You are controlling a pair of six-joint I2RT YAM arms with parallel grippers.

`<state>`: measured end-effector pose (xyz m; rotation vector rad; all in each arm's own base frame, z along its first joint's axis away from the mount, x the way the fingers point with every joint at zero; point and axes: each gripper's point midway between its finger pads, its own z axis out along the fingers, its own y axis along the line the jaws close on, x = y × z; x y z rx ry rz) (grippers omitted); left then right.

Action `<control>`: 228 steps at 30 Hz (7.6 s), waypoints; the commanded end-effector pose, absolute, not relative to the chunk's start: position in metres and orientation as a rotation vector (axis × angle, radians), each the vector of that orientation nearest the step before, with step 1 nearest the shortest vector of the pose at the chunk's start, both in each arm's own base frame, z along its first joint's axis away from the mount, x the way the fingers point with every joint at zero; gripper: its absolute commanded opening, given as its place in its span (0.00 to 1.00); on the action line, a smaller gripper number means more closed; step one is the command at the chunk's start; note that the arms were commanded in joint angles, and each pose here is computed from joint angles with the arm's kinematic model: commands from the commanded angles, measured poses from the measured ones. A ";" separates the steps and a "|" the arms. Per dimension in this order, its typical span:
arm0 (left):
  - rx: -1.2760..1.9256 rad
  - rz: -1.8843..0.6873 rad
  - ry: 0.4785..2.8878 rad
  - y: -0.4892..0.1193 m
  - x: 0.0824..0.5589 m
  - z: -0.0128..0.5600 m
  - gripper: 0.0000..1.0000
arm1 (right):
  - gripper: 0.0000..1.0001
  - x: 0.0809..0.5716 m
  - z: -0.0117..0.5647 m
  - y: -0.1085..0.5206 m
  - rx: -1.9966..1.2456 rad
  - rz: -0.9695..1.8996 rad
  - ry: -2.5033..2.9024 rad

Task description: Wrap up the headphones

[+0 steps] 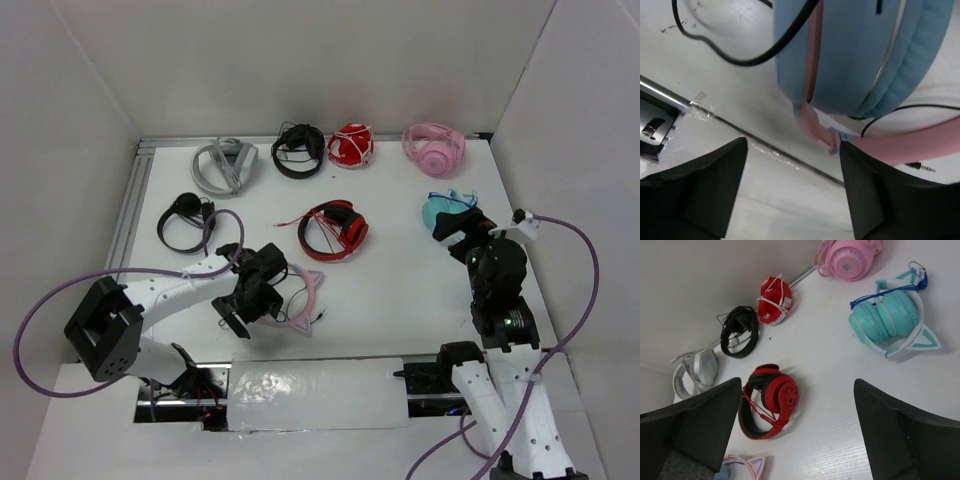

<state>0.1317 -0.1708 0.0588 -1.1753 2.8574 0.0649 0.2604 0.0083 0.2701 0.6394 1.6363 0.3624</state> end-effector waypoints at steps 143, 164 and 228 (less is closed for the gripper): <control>0.065 -0.907 1.698 -0.186 0.205 0.512 0.00 | 0.00 0.301 0.171 0.146 0.174 0.444 1.795; -0.756 -0.195 1.810 -0.044 0.322 0.415 0.00 | 0.00 0.207 0.188 0.160 0.107 0.472 1.862; -0.529 -0.495 2.008 -0.137 0.319 0.339 0.00 | 0.00 0.231 0.295 0.113 -0.077 0.437 1.605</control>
